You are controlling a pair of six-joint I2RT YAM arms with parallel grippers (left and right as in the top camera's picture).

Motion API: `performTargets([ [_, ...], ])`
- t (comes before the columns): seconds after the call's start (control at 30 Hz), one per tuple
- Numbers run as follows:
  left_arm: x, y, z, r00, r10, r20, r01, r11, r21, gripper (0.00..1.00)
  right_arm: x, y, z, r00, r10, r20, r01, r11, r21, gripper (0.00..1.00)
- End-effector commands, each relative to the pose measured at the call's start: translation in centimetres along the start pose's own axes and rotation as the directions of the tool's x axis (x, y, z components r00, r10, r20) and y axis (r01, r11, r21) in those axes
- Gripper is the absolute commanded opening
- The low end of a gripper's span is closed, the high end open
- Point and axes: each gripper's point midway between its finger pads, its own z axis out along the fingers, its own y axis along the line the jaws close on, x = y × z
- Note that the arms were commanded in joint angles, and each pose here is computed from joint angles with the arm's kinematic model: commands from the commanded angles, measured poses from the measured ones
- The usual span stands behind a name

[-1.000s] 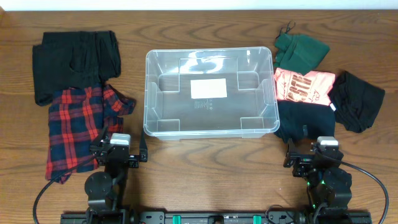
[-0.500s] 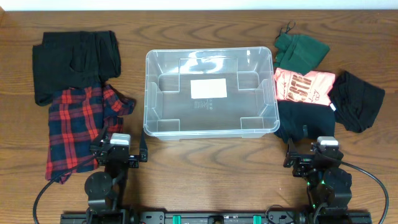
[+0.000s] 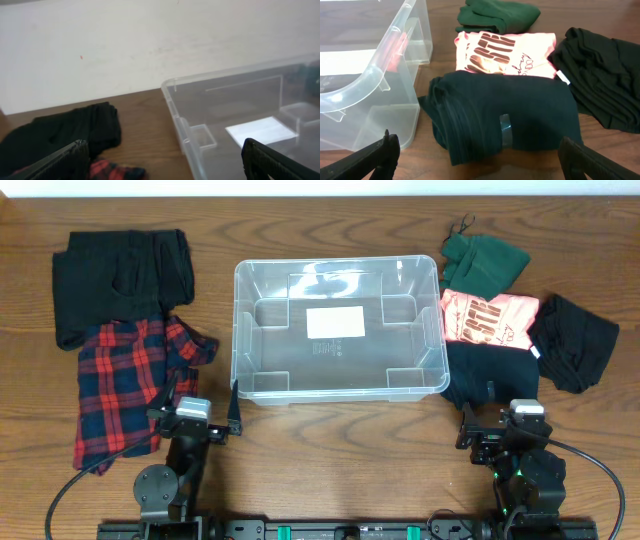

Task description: Pack container

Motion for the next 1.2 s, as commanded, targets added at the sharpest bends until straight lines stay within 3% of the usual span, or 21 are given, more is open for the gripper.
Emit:
performTargets([
  [0.0,0.0,-0.3,0.0,0.994,-0.109,0.001,0.109,0.994,0.013,0.98,-0.1,-0.1,0.0,1.0,0.016,0.007,-0.016,1.0,0.002,0.99],
  [0.17,-3.9,0.3,-0.5,0.952,-0.302,0.057,0.302,0.953,0.011,0.98,-0.1,-0.1,0.0,1.0,0.016,0.007,-0.016,1.0,0.002,0.99],
  [0.3,-6.6,2.8,-0.6,0.884,-0.468,0.026,0.467,0.874,-0.136,0.98,-0.1,-0.1,0.0,1.0,0.016,0.007,-0.016,1.0,0.002,0.99],
  [0.47,-9.7,4.4,1.1,0.888,-0.417,-0.196,0.367,0.897,-0.246,0.98,-0.1,-0.1,0.0,1.0,0.016,0.007,-0.016,1.0,0.002,0.99],
  [0.6,-13.0,5.6,3.4,0.858,-0.379,-0.346,0.293,0.915,-0.276,0.98,-0.1,-0.1,0.0,1.0,0.016,0.007,-0.016,1.0,0.002,0.99],
  [0.8,-16.8,7.0,6.0,0.836,-0.362,-0.413,0.248,0.92,-0.304,0.98,-0.1,-0.1,0.0,1.0,0.016,0.007,-0.016,1.0,0.002,0.99],
  [0.9,-15.9,9.5,5.8,0.808,-0.405,-0.428,0.219,0.881,-0.42,0.98,-0.1,-0.1,0.0,1.0,0.016,0.007,-0.016,1.0,0.002,0.99],
  [0.97,-14.2,11.2,5.1,0.755,-0.489,-0.437,0.242,0.827,-0.507,0.98,-0.1,-0.1,0.0,1.0,0.016,0.007,-0.016,1.0,0.002,0.99],
  [1.1,-9.2,15.2,2.4,0.586,-0.672,-0.454,0.272,0.69,-0.671,0.98,-0.1,-0.1,0.0,1.0,0.016,0.007,-0.016,1.0,0.002,0.99],
  [1.17,-7.0,16.9,1.5,0.504,-0.724,-0.47,0.3,0.658,-0.691,0.98,-0.1,-0.1,0.0,1.0,0.016,0.007,-0.016,1.0,0.002,0.99],
])
